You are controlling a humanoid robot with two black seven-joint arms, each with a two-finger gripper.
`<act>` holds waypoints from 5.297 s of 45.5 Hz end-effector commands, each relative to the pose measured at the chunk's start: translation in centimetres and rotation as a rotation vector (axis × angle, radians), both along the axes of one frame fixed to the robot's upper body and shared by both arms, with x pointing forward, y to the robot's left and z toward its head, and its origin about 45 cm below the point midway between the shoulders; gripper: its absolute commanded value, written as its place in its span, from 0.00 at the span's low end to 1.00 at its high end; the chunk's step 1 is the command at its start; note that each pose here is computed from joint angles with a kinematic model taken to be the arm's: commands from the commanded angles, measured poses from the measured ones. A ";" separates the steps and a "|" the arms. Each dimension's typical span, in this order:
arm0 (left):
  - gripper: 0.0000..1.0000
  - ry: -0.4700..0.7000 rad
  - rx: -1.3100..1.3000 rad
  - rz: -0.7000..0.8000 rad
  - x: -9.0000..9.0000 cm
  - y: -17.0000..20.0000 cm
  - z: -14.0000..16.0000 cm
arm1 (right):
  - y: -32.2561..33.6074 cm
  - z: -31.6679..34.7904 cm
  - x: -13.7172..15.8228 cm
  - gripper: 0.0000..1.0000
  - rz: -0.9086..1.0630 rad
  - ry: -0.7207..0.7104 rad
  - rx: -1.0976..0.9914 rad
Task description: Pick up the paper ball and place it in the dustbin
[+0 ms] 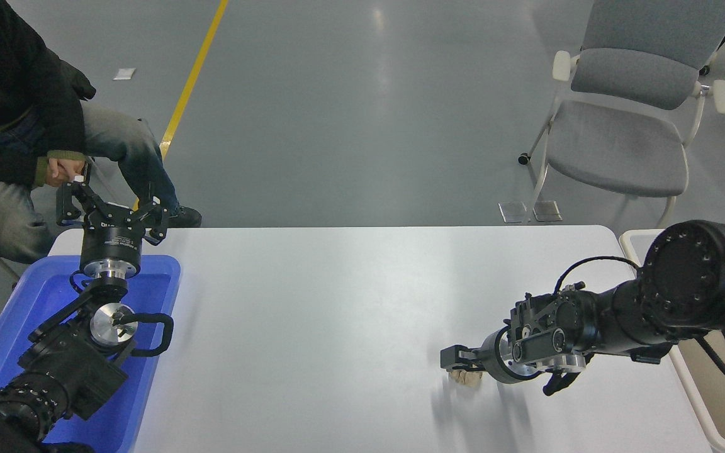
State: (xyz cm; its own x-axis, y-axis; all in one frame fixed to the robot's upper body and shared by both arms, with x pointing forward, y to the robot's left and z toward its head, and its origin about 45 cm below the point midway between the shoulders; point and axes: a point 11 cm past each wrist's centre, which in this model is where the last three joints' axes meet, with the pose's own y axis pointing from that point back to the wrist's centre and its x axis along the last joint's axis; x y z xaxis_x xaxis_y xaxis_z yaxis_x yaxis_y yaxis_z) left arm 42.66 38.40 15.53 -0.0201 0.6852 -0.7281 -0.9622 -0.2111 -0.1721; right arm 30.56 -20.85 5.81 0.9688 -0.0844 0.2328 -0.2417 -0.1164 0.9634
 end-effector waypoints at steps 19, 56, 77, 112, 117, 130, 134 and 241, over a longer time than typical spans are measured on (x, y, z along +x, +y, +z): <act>0.99 0.001 -0.001 -0.001 0.0 -0.1 -0.1 | 0.0 0.0 0.3 0.49 0.027 -0.017 -0.003; 0.99 -0.001 0.000 0.000 0.0 0.0 0.0 | 0.2 1.2 0.1 0.00 0.067 0.002 -0.012; 0.99 0.001 0.001 -0.001 0.0 0.0 0.0 | -1.5 17.7 2.4 0.00 0.199 -0.046 -0.139; 0.99 0.001 0.001 -0.001 0.0 0.0 0.0 | -0.8 37.5 2.7 0.00 0.206 -0.133 -0.187; 0.99 0.001 0.001 -0.001 0.0 0.0 0.0 | -4.0 38.7 3.7 0.00 0.105 -0.192 -0.152; 0.99 0.001 0.001 -0.001 0.0 0.0 0.0 | -17.7 40.4 8.4 0.00 -0.300 -0.568 0.020; 0.99 0.001 0.001 -0.001 0.0 0.0 0.0 | -21.2 40.0 10.0 0.00 -0.422 -0.711 0.068; 0.99 0.000 0.002 -0.002 0.0 0.0 0.0 | -36.5 1.7 -1.3 0.07 -2.061 -0.703 0.324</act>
